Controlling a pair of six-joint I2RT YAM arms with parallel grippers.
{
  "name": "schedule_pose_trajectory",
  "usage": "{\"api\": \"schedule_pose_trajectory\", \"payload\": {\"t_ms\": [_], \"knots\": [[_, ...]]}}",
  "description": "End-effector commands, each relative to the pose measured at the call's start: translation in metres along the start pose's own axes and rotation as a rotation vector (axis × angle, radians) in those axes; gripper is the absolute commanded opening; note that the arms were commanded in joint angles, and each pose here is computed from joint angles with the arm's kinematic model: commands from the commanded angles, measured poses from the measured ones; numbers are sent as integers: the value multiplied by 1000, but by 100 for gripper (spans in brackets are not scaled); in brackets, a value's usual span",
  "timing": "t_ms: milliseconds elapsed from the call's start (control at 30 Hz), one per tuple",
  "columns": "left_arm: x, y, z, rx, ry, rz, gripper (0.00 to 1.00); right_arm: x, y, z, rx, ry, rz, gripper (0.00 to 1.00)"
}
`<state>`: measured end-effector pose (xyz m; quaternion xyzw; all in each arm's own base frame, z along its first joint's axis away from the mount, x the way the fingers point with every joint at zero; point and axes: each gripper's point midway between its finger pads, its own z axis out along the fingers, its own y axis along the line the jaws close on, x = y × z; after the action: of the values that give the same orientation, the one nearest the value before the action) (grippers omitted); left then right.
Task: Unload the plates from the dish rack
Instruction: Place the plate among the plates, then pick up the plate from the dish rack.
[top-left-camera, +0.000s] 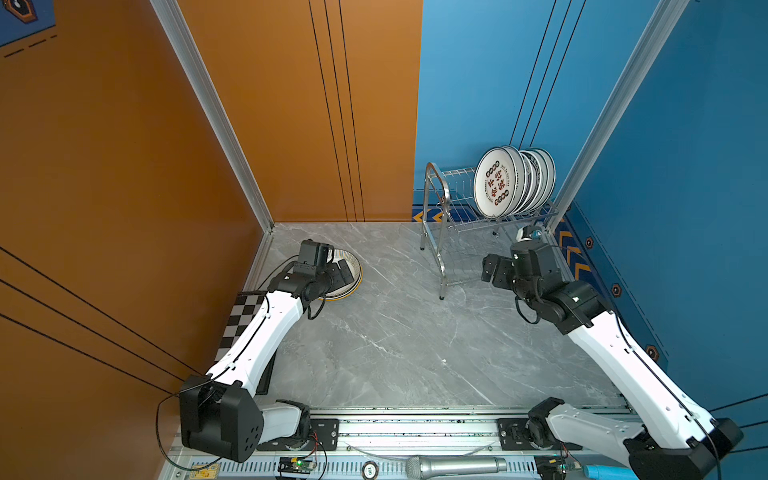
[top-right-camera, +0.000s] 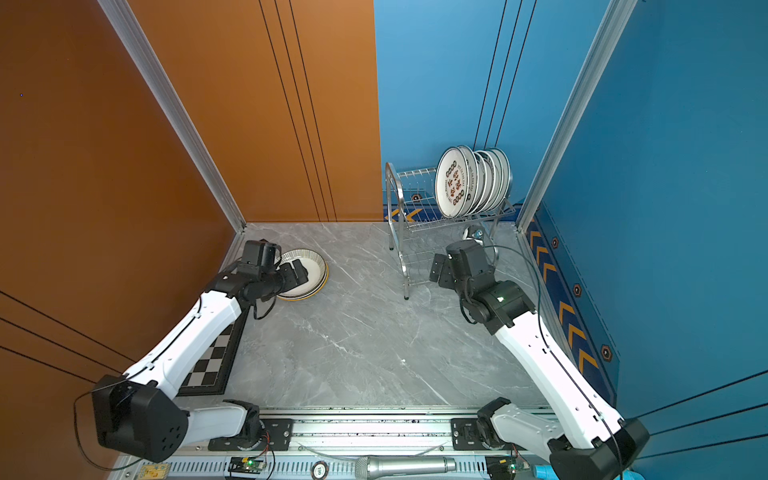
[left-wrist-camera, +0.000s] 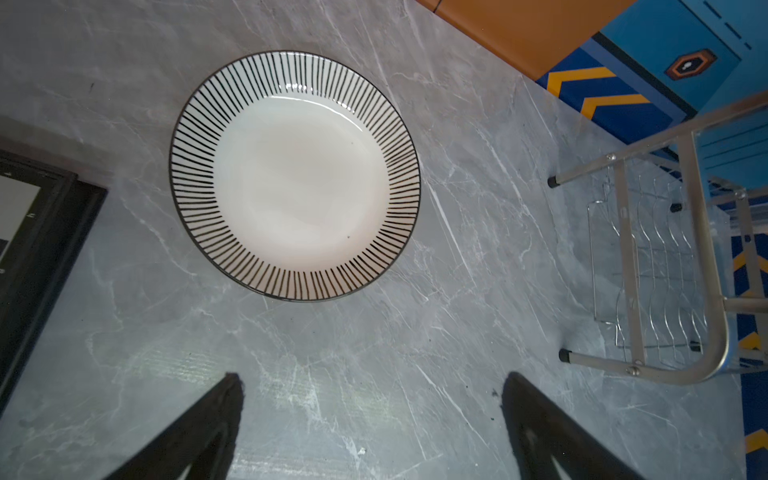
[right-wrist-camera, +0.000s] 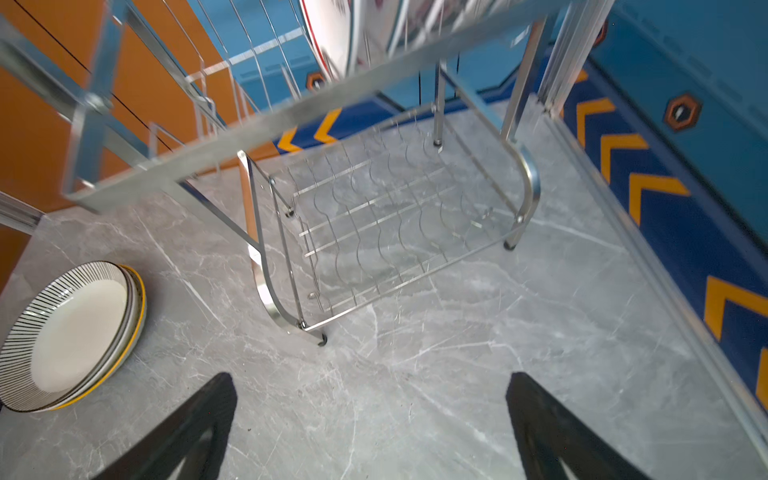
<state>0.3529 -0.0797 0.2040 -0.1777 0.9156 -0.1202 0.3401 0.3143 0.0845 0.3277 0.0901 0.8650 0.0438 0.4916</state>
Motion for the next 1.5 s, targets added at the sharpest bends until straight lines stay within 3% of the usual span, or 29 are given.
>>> {"api": "schedule_pose_trajectory", "payload": {"t_ms": [0,100,233,500,833,1467], "knots": [[-12,-15,-31,6,-98,87,98,-43,-11,-32,21,-131,-83,100],[-13,-26,-47,66,-141,133,98,-77,3,-46,-54,-189,-101,100],[-13,-15,-60,44,-187,128,98,-120,14,-57,-71,-256,-77,100],[-3,-9,-70,48,-167,129,98,-164,40,-25,-121,-200,-43,100],[11,-14,-63,88,-99,143,98,-172,50,29,-95,-137,-49,100],[19,-15,-50,81,-48,152,98,-164,41,72,-62,-76,-55,100]]}}
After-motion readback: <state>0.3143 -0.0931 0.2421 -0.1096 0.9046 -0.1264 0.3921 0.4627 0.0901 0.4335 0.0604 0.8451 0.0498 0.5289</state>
